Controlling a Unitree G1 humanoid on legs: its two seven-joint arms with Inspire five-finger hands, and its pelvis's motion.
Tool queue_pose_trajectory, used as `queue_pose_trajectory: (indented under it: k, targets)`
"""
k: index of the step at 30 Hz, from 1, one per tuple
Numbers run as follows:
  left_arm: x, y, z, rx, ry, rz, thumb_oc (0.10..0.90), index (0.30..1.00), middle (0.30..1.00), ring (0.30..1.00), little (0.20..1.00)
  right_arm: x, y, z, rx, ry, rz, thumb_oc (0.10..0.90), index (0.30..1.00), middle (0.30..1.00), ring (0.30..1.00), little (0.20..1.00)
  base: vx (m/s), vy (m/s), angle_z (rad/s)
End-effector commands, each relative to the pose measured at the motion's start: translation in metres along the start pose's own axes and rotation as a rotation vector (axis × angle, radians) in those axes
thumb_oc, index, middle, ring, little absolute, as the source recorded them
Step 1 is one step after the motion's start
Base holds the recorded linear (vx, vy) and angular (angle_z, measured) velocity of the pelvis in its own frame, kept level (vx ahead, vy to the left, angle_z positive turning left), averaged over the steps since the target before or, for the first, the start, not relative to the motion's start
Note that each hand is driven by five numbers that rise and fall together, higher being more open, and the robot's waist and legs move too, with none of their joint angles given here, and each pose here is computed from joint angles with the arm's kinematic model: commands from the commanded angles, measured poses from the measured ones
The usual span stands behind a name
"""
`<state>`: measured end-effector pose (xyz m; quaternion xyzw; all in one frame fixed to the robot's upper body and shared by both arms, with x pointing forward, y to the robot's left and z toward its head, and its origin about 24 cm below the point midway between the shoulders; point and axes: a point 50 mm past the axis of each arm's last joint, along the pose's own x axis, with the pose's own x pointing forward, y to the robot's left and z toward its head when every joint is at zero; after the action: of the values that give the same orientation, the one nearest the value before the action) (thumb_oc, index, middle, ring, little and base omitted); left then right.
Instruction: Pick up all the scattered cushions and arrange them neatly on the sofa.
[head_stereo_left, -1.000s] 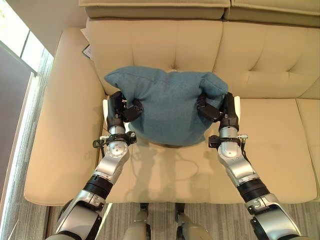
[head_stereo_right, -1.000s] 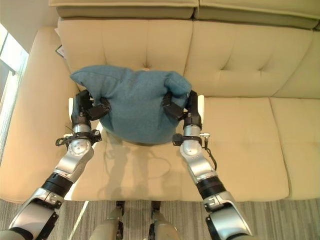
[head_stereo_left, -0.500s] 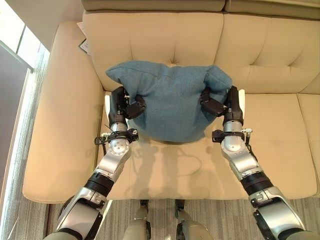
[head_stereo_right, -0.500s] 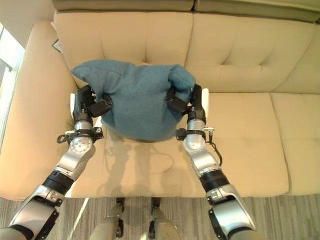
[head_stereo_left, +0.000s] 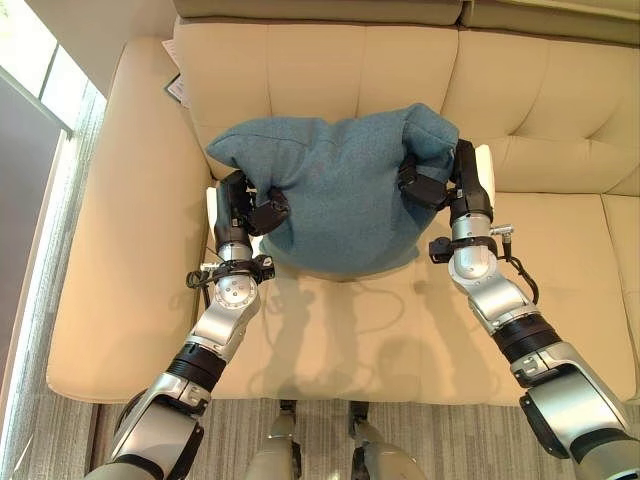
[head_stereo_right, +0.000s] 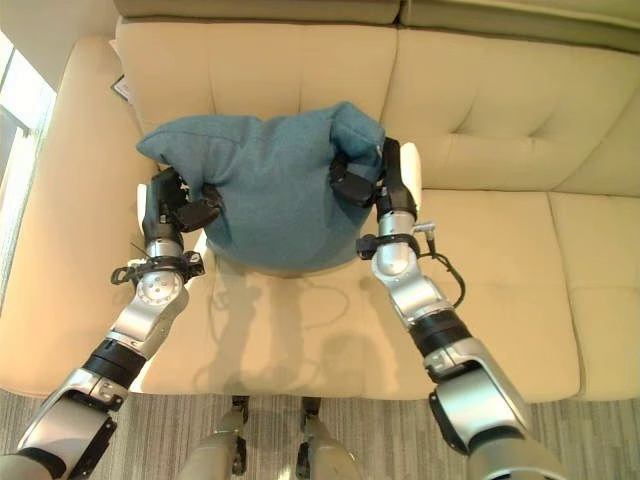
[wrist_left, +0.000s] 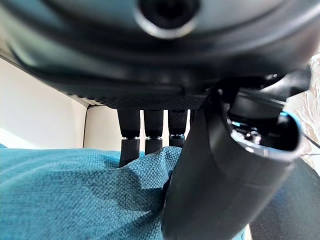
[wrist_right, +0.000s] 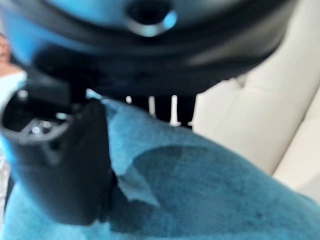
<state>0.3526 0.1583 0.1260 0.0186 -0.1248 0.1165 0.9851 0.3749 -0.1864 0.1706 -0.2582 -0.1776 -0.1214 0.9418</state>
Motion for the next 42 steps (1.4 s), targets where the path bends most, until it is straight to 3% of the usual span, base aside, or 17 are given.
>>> queue_pose_trajectory:
  k: [1, 9, 10, 11, 19, 26, 27, 32, 38, 42]
  targets:
    - [0.020, -0.042, 0.086, -0.052, -0.392, -0.161, 0.400, 0.300, 0.300, 0.300, 0.300, 0.024, -0.003, 0.092, 0.099, -0.368, -0.040, 0.400, 0.300, 0.300, 0.300, 0.300, 0.00, 0.000, 0.00]
    - [0.028, -0.039, 0.075, 0.002, -0.332, -0.151, 0.400, 0.300, 0.300, 0.300, 0.300, 0.027, -0.005, 0.068, 0.025, -0.270, -0.084, 0.400, 0.300, 0.300, 0.300, 0.300, 0.00, -0.002, 0.00]
    - [0.036, -0.034, 0.078, 0.043, -0.331, -0.122, 0.711, 0.766, 0.766, 0.766, 0.766, 0.032, -0.007, 0.063, 0.008, -0.232, -0.109, 0.800, 0.900, 0.900, 0.900, 0.900, 0.00, 0.000, 0.00]
    - [0.036, -0.034, 0.078, 0.043, -0.332, -0.122, 0.800, 0.900, 0.900, 0.900, 0.900, 0.032, -0.007, 0.063, 0.008, -0.233, -0.109, 0.800, 0.900, 0.900, 0.900, 0.900, 0.00, 0.000, 0.00]
    - [0.064, 0.004, 0.085, 0.118, -0.279, 0.027, 0.800, 0.900, 0.900, 0.900, 0.900, 0.055, -0.057, 0.034, -0.200, -0.054, -0.241, 0.800, 0.900, 0.900, 0.900, 0.900, 0.00, 0.000, 0.00]
    - [0.069, 0.074, 0.068, 0.233, -0.181, 0.169, 0.800, 0.900, 0.900, 0.900, 0.900, 0.035, -0.135, -0.024, -0.272, 0.175, -0.407, 0.800, 0.900, 0.900, 0.900, 0.900, 0.01, 0.000, 0.03]
    - [0.069, 0.074, 0.068, 0.233, -0.181, 0.169, 0.800, 0.900, 0.900, 0.900, 0.900, 0.035, -0.135, -0.024, -0.272, 0.175, -0.407, 0.800, 0.900, 0.900, 0.900, 0.900, 0.02, -0.006, 0.04]
    - [0.040, 0.095, 0.044, 0.286, -0.177, 0.122, 0.800, 0.900, 0.900, 0.900, 0.900, -0.008, -0.161, -0.064, -0.206, 0.244, -0.444, 0.800, 0.900, 0.900, 0.900, 0.900, 0.02, 0.004, 0.03]
    - [-0.009, 0.100, -0.002, 0.277, -0.074, 0.048, 0.800, 0.900, 0.900, 0.900, 0.900, -0.065, -0.147, -0.102, -0.238, 0.317, -0.335, 0.800, 0.900, 0.900, 0.900, 0.900, 0.04, -0.008, 0.00]
    - [-0.010, 0.100, -0.002, 0.278, -0.073, 0.047, 0.800, 0.900, 0.900, 0.900, 0.900, -0.066, -0.147, -0.102, -0.238, 0.318, -0.334, 0.800, 0.900, 0.900, 0.900, 0.900, 0.00, 0.000, -0.02]
